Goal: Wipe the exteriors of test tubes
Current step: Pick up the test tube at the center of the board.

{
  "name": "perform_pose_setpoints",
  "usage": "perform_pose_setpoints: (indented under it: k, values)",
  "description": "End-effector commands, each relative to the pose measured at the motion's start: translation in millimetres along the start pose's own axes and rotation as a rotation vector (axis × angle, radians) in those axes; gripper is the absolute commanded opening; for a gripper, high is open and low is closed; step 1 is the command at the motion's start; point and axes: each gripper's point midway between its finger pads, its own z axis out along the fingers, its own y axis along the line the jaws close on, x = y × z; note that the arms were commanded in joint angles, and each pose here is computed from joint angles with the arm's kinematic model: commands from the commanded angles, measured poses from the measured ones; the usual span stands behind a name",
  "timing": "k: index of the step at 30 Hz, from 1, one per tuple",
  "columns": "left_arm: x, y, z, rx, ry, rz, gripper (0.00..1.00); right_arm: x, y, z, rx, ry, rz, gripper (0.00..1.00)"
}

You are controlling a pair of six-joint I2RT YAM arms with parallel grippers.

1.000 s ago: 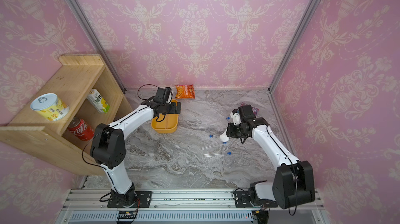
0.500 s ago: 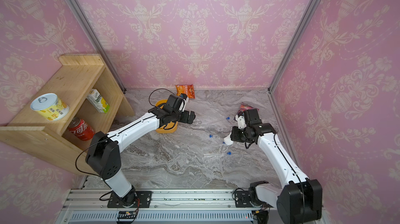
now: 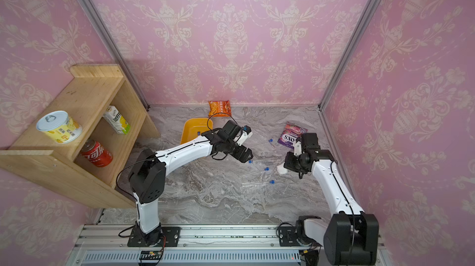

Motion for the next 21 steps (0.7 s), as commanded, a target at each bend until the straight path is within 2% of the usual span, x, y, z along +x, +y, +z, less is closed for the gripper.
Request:
perform_pose_setpoints:
  k: [1, 4, 7, 13, 17, 21]
  values:
    - [17, -5, 12, 0.065, 0.063, 0.066, 0.78, -1, -1, 3, -0.005, 0.002, 0.015, 0.0]
    - [20, -11, 18, 0.111, 0.048, 0.099, 0.77, -1, -1, 5, -0.009, 0.006, 0.019, 0.0]
    - [18, -7, 22, 0.099, 0.059, 0.142, 0.76, 0, -2, 7, -0.012, 0.013, 0.023, 0.0]
    - [14, -3, 32, 0.074, 0.224, 0.23, 0.72, 0, -2, 6, -0.013, 0.01, 0.022, 0.0]
    - [26, 6, 39, -0.002, 0.349, 0.305, 0.72, -2, -2, 2, -0.015, -0.007, 0.026, 0.0]
    - [29, 12, 41, -0.054, 0.406, 0.355, 0.69, -4, -4, -2, -0.023, -0.033, 0.037, 0.0]
